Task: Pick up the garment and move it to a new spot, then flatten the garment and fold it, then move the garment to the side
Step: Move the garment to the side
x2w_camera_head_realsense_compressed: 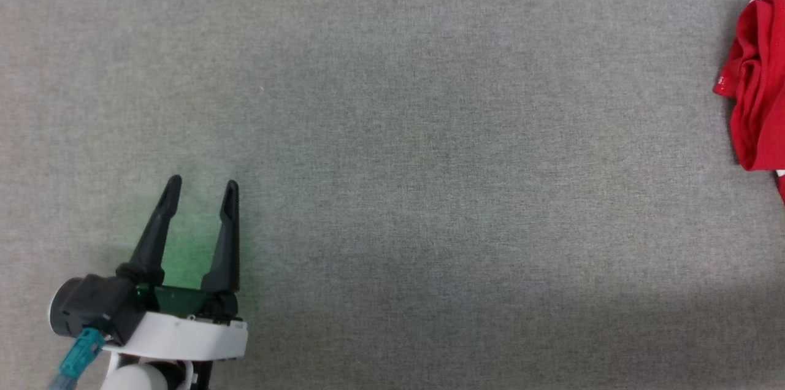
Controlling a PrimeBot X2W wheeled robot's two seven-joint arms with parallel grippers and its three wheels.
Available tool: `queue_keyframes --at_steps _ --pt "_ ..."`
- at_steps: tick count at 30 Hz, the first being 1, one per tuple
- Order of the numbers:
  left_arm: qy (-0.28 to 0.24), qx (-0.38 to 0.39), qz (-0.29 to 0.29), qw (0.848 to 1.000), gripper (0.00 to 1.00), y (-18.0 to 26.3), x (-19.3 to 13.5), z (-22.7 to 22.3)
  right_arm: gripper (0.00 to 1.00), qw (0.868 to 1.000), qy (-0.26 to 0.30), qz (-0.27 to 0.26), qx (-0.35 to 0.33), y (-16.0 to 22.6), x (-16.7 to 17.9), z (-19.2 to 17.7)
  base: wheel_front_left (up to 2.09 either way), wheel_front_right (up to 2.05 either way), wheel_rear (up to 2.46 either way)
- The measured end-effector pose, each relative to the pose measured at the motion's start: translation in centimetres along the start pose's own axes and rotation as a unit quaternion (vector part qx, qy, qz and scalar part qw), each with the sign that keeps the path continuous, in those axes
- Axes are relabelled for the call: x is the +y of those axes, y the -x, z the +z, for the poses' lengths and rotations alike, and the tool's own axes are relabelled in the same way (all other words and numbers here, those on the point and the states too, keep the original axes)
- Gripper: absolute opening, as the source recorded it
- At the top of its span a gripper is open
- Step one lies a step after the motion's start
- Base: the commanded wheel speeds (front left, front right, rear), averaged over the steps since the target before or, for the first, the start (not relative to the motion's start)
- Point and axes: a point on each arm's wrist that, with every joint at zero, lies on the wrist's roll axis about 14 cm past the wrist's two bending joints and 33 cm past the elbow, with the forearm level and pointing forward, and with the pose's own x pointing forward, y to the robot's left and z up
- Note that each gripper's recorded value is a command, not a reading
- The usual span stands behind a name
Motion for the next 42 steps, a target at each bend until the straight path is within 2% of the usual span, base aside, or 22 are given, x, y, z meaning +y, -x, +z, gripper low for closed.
queue_keyframes --at_steps 5,9,11,14,18,21,26,31,37,42 --pt "0.004 -0.014 0.005 1.0 1.0 0.1 0.0 1.0 1.0 0.999 -0.013 -0.001 -0.033 0.6 -0.1 1.2 0.0 0.0 0.0" --pt "0.001 -0.028 0.006 1.0 1.0 0.3 0.0 2.3 1.0 0.996 -0.046 0.021 -0.071 1.8 1.3 3.0 0.0 0.0 0.0" --pt "0.002 -0.037 0.007 0.999 1.0 0.5 -0.1 3.0 1.0 0.992 -0.068 0.044 -0.098 2.7 2.8 4.4 0.0 0.0 0.0" --pt "-0.001 -0.048 0.013 0.999 1.0 0.9 0.2 4.0 1.0 0.985 -0.071 0.076 -0.137 4.5 5.0 6.1 0.0 0.0 0.0" --pt "-0.004 -0.058 0.022 0.998 1.0 1.4 0.8 5.1 1.0 0.968 -0.107 0.124 -0.19 7.4 8.3 7.4 0.0 0.0 0.0" --pt "-0.007 -0.068 0.028 0.997 1.0 1.8 1.2 6.1 1.0 0.959 -0.116 0.145 -0.214 9.4 9.8 7.1 0.0 0.0 0.0" --pt "-0.012 -0.089 0.037 0.995 1.0 2.3 2.1 8.0 1.0 0.937 -0.156 0.184 -0.254 12.9 12.6 7.3 0.0 0.0 0.0" --pt "-0.017 -0.093 0.041 0.995 1.0 3.5 2.3 8.6 1.0 0.915 -0.198 0.206 -0.284 16.1 13.8 7.3 0.0 0.0 0.0" --pt "-0.016 -0.081 0.048 0.995 1.0 5.6 2.4 7.8 1.0 0.905 -0.228 0.214 -0.289 18.9 13.9 5.7 0.0 0.0 0.0" --pt "-0.007 -0.063 0.058 0.996 1.0 7.6 2.3 6.3 1.0 0.907 -0.24 0.208 -0.277 20.3 13.2 3.4 0.0 0.0 0.0"
